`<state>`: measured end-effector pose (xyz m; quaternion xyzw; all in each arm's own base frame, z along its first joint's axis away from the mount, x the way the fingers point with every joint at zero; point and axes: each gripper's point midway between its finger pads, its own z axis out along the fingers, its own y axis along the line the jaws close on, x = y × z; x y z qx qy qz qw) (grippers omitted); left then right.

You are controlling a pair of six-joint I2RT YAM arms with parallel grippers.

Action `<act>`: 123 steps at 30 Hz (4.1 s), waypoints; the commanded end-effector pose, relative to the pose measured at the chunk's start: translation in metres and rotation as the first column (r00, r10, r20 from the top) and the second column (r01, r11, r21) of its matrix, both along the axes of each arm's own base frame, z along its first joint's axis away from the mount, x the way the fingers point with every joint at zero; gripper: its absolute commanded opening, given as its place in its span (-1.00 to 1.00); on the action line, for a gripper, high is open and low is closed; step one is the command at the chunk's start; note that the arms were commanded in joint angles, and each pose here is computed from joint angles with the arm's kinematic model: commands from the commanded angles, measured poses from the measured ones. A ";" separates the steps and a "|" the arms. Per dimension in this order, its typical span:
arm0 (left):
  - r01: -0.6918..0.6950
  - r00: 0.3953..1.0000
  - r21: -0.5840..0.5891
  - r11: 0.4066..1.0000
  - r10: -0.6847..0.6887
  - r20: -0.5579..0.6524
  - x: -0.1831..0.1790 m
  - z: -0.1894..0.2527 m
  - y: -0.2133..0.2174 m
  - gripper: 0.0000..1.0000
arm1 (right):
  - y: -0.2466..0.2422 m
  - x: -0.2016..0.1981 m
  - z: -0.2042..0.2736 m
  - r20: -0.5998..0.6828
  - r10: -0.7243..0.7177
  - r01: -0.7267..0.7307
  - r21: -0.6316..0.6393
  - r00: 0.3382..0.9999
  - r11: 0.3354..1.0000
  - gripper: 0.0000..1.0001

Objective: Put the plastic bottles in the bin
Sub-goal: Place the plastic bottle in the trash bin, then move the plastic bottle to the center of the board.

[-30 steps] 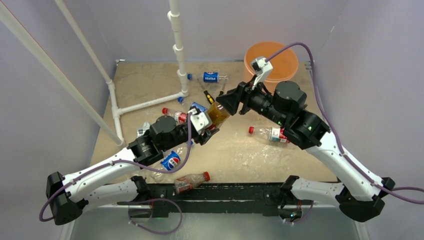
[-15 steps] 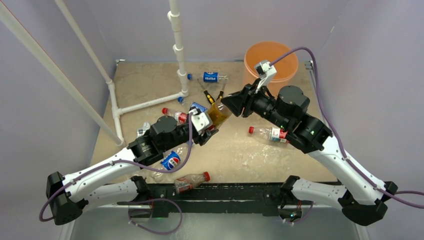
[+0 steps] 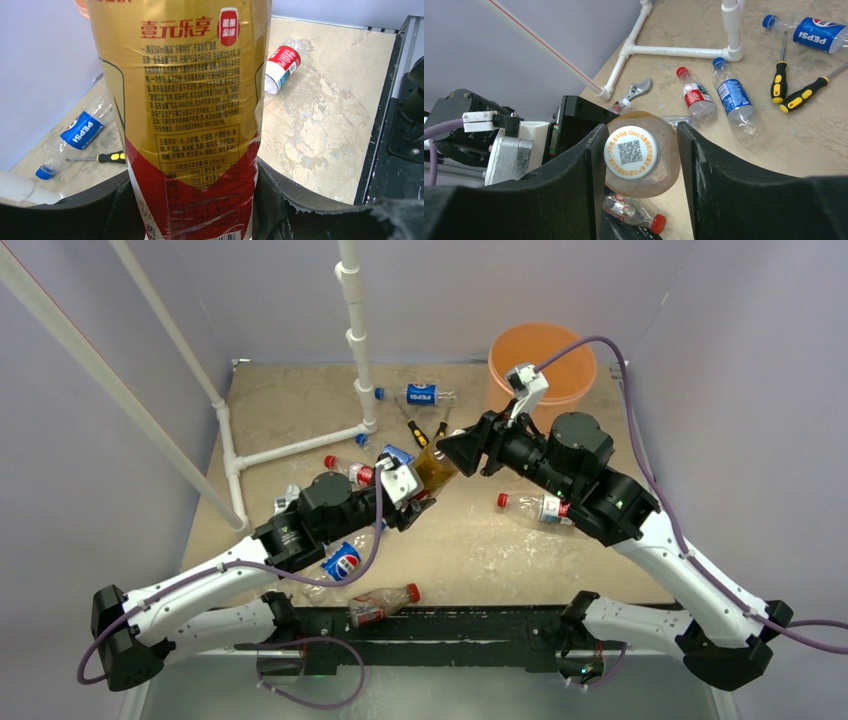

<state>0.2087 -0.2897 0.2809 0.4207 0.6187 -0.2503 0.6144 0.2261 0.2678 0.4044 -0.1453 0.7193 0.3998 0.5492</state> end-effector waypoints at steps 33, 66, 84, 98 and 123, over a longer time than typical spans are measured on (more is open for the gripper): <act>-0.715 0.693 -0.447 0.538 0.460 -0.555 0.015 0.011 0.129 0.99 | -0.210 0.126 0.114 0.306 -0.912 0.917 0.203 0.274 0.344 -1.00; -0.728 0.643 -0.380 0.570 0.376 -0.667 0.009 -0.045 0.105 0.97 | -0.195 0.311 -0.074 0.189 -0.816 0.837 -0.147 0.546 0.526 -1.00; -0.729 0.618 -0.333 0.598 0.365 -0.696 0.007 -0.072 0.096 0.96 | -0.173 0.341 -0.178 0.040 -0.749 0.714 -0.336 0.662 0.614 -0.83; -0.727 0.619 -0.338 0.598 0.357 -0.700 0.006 -0.067 0.096 0.96 | -0.173 0.338 -0.096 0.082 -0.756 0.754 -0.207 0.649 0.624 0.40; -0.943 0.329 -0.217 0.253 0.604 -0.726 0.014 -0.092 0.176 0.99 | -0.072 0.019 -0.032 0.164 -0.032 -0.020 0.304 0.986 0.952 0.43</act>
